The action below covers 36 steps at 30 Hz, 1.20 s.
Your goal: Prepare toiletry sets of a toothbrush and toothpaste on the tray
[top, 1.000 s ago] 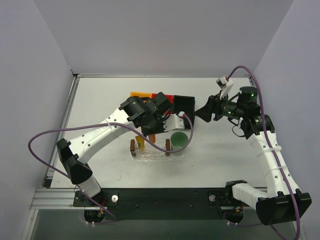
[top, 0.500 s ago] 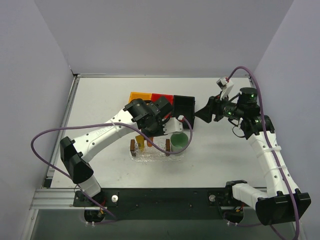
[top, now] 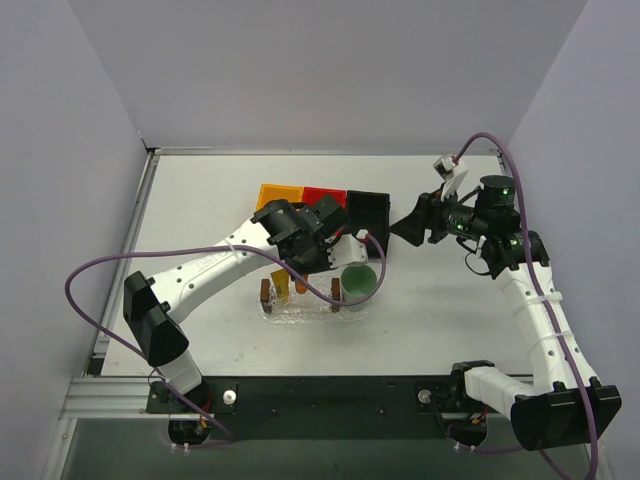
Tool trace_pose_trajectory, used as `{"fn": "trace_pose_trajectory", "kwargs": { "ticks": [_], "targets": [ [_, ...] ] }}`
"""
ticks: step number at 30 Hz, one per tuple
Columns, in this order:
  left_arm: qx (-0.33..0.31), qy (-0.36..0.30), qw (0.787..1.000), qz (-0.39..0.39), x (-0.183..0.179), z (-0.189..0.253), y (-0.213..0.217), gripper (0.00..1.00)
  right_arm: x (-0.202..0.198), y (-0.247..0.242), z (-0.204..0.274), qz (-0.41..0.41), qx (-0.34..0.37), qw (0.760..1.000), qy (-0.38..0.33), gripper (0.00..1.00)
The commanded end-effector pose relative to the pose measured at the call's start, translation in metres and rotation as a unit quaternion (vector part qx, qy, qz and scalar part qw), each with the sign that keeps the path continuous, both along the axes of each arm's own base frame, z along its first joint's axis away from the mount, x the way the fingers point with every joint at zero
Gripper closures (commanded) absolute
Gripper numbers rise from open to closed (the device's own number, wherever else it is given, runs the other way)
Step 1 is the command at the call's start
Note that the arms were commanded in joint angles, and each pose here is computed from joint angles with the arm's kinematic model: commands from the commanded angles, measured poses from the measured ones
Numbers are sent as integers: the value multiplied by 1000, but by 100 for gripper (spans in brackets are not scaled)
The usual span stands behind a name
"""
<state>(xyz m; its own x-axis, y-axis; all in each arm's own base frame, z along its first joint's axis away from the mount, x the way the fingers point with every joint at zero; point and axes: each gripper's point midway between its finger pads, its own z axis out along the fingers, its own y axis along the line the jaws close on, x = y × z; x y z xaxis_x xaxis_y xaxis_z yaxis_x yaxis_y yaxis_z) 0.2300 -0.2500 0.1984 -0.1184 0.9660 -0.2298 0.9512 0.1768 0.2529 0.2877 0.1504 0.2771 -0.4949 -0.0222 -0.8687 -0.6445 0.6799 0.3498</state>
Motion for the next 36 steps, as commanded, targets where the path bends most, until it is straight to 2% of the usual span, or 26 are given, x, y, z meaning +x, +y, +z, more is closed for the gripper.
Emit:
{"fn": "trace_pose_trajectory", "kwargs": {
  "ticks": [1,36],
  "targets": [
    [-13,-13,1000,12,6,3,-5,100,-2,0,8,12,3,1000,-24,45],
    [-27,20,998,46,7,-10,-1,100,-1,-2,5,10,7,1000,-16,45]
  ]
}}
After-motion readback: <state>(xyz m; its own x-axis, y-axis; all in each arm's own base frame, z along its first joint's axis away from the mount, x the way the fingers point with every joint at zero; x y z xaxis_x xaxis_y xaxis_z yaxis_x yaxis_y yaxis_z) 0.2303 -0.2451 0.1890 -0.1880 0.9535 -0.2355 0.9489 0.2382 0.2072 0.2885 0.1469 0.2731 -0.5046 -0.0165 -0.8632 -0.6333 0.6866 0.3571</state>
